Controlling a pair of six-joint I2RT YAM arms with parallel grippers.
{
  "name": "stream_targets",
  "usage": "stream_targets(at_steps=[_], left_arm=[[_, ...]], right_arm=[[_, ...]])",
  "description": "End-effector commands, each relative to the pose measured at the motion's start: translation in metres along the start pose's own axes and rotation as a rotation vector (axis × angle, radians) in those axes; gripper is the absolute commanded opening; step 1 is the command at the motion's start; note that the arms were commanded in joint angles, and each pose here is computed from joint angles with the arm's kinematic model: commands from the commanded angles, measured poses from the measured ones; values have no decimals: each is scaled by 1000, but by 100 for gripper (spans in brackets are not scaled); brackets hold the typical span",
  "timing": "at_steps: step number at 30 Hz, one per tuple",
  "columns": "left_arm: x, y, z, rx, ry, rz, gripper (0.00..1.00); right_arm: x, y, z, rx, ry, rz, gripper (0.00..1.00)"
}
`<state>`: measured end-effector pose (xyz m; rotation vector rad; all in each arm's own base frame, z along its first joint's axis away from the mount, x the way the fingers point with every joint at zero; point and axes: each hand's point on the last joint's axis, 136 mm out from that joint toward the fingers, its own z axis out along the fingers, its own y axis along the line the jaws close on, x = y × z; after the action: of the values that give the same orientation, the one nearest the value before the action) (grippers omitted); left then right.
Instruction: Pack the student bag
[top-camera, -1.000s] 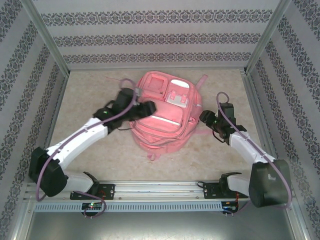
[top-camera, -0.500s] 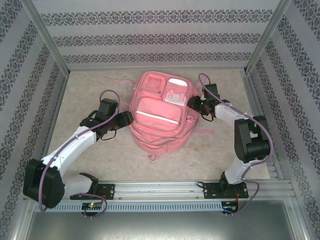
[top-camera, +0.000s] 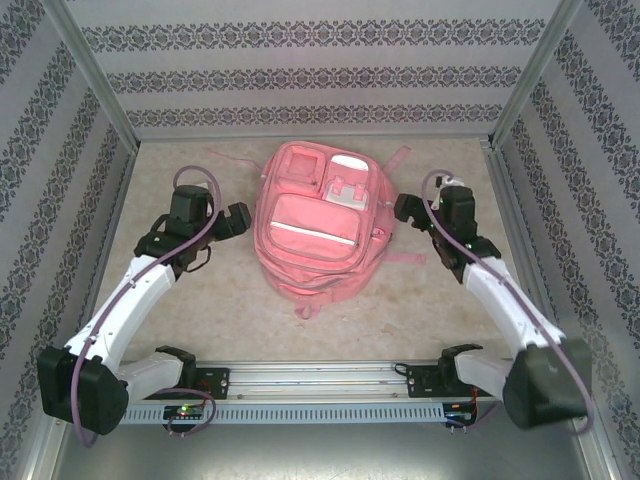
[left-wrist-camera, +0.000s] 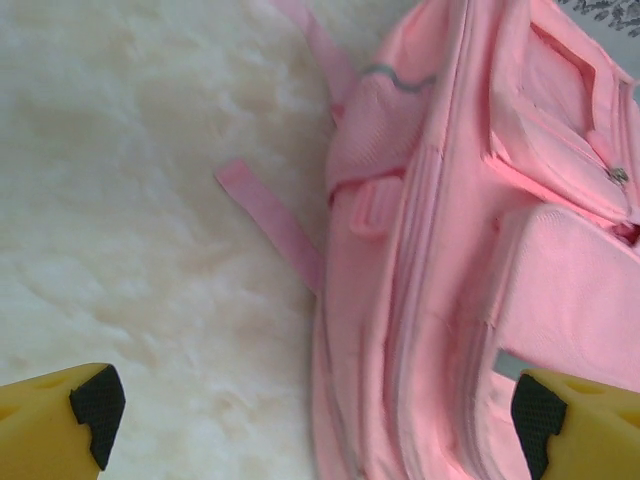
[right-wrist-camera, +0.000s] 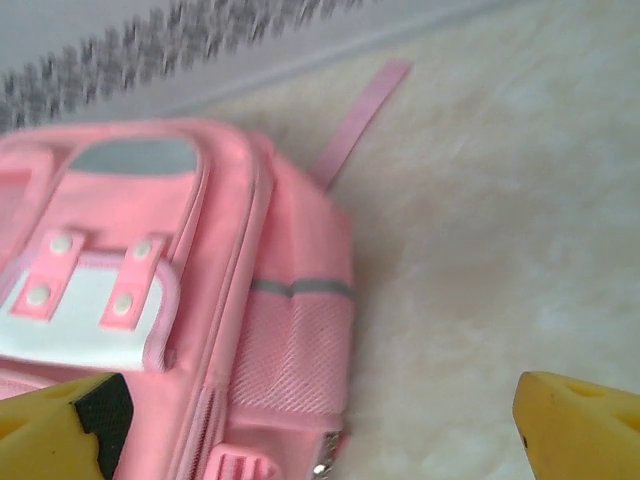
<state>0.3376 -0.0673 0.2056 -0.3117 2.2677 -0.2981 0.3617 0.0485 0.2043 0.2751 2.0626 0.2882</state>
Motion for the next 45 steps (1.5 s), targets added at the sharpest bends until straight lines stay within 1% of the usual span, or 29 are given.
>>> stream_targets(at_steps=[1,2,3,4,5,7,8,9,12,14,16,17,19,21,24,26,32,35,38,40,43,45], left_arm=[[-31,14,-1,-69,-209,213,100],[-34,17,1,-71,-275,255,100],[-35,26,1,-98,-352,263,100],[-35,34,0,-117,-406,269,100],[-32,39,2,-126,-410,286,100],[-17,56,14,-174,-341,317,100],[-9,65,18,-199,-326,301,100],[-3,74,20,-219,-334,285,100],[1,80,16,-198,-441,359,100],[0,84,12,-206,-470,320,100],[5,79,17,-170,-451,343,100],[11,84,22,-183,-440,341,100],[23,106,28,-271,-438,285,100],[33,115,34,-286,-429,281,100],[31,107,39,-247,-426,304,100],[31,108,43,-249,-425,309,100],[32,106,45,-236,-413,322,100],[30,104,46,-223,-426,324,100],[30,96,45,-175,-452,337,100],[30,93,47,-153,-454,342,100],[25,84,47,-84,-535,345,100],[20,85,48,-91,-601,364,100]], right_arm=[[-28,-29,-22,145,-234,-53,98],[-32,-30,-29,134,-313,-68,98],[-34,-34,-33,142,-383,-78,98],[-34,-41,-34,167,-421,-60,98],[-34,-42,-33,169,-426,-69,98],[-30,-25,-30,102,-386,-202,98],[-27,-19,-28,84,-375,-250,98],[-23,-16,-27,79,-374,-285,98],[-4,-14,-19,34,-391,-328,98],[20,-16,-7,12,-349,-358,98],[40,-23,4,56,-285,-441,98],[46,-34,7,119,-264,-450,98],[52,-53,10,222,-243,-438,98],[55,-60,8,240,-256,-423,98],[60,-66,9,246,-246,-415,98],[59,-69,8,245,-249,-401,98],[60,-62,10,180,-254,-374,98],[62,-58,12,152,-247,-382,98],[59,-56,12,117,-280,-360,98],[59,-57,12,116,-271,-355,98],[59,-54,14,87,-268,-355,98],[55,-51,12,47,-336,-350,98]])
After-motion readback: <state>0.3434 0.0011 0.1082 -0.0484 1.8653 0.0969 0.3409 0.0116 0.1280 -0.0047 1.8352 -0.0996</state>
